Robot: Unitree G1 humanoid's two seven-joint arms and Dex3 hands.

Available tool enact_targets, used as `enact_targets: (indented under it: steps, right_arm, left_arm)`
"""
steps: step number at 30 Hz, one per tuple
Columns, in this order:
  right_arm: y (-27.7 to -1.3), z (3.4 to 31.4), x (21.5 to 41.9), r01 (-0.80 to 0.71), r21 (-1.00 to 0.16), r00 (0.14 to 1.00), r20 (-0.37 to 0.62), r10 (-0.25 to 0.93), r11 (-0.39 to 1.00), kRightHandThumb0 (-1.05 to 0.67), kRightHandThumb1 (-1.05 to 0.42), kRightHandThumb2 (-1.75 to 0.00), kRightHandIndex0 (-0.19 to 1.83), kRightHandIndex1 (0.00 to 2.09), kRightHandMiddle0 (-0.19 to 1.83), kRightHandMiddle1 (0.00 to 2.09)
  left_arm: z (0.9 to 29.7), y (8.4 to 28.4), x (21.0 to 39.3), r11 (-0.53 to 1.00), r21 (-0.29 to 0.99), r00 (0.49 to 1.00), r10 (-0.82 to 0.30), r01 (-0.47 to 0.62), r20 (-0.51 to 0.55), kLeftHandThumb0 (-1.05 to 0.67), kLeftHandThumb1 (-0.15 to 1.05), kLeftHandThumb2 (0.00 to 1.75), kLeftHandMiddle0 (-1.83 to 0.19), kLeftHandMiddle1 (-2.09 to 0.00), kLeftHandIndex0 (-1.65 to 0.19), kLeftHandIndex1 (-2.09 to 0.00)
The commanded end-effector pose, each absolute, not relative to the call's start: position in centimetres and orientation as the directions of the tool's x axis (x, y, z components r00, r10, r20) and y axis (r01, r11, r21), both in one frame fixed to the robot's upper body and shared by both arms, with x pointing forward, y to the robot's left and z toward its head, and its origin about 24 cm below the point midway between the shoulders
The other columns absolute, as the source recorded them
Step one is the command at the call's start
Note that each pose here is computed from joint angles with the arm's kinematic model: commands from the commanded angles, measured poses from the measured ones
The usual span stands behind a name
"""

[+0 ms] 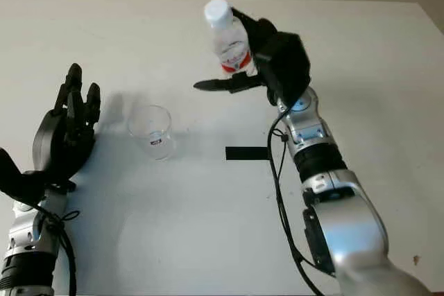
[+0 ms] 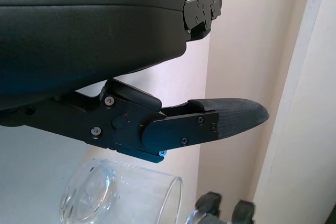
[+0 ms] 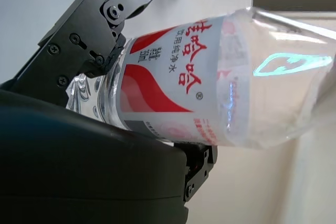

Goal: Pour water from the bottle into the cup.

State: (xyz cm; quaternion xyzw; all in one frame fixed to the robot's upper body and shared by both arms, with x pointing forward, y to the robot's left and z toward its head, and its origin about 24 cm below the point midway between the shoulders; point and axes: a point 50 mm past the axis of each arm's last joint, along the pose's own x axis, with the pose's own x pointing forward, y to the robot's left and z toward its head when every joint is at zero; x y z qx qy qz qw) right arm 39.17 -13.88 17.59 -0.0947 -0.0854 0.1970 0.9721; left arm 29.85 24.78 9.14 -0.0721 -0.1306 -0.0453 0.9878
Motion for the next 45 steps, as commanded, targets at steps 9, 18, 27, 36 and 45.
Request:
enact_targets:
  steps: [9, 18, 27, 36, 45]
  right_arm:
    - [-14.8, 18.5, 37.1, -0.417, -0.168, 0.895, 0.097, 0.436, 0.893, -0.4, -1.05, -0.38, 1.32, 2.09, 0.81, 2.09]
    - [-15.6, 16.9, 35.2, -0.392, -0.184, 0.9, 0.127, 0.417, 0.902, -0.38, -1.05, -0.44, 1.29, 2.09, 0.91, 2.09]
    - [-15.2, 13.8, 32.7, -0.373, -0.165, 0.913, 0.11, 0.393, 0.913, -0.38, -1.05, -0.45, 1.21, 2.09, 0.78, 2.09]
    - [-15.2, 11.0, 31.8, -0.346, -0.093, 0.935, 0.055, 0.351, 0.934, -0.39, -1.05, -0.48, 1.24, 2.09, 0.81, 2.09]
    - [-15.1, 9.4, 31.8, -0.337, -0.102, 0.94, 0.021, 0.341, 0.936, -0.38, -1.05, -0.5, 1.26, 2.09, 0.81, 2.09]
  left_arm:
    - [8.1, 25.2, 29.4, 0.984, -0.14, 0.972, -0.074, 0.107, 0.222, -0.75, 1.05, 0.56, 0.19, 0.0, 0.19, 0.0]
    - [8.2, 25.3, 29.3, 0.984, -0.142, 0.972, -0.079, 0.112, 0.22, -0.76, 1.05, 0.56, 0.19, 0.0, 0.19, 0.0]
    - [8.6, 25.7, 29.2, 0.984, -0.13, 0.971, -0.088, 0.119, 0.222, -0.76, 1.05, 0.58, 0.19, 0.0, 0.19, 0.0]
    - [8.6, 25.8, 29.2, 0.985, -0.133, 0.972, -0.078, 0.109, 0.222, -0.76, 1.05, 0.57, 0.19, 0.0, 0.19, 0.0]
    - [8.6, 26.0, 29.1, 0.985, -0.134, 0.972, -0.079, 0.111, 0.222, -0.76, 1.05, 0.56, 0.19, 0.0, 0.19, 0.0]
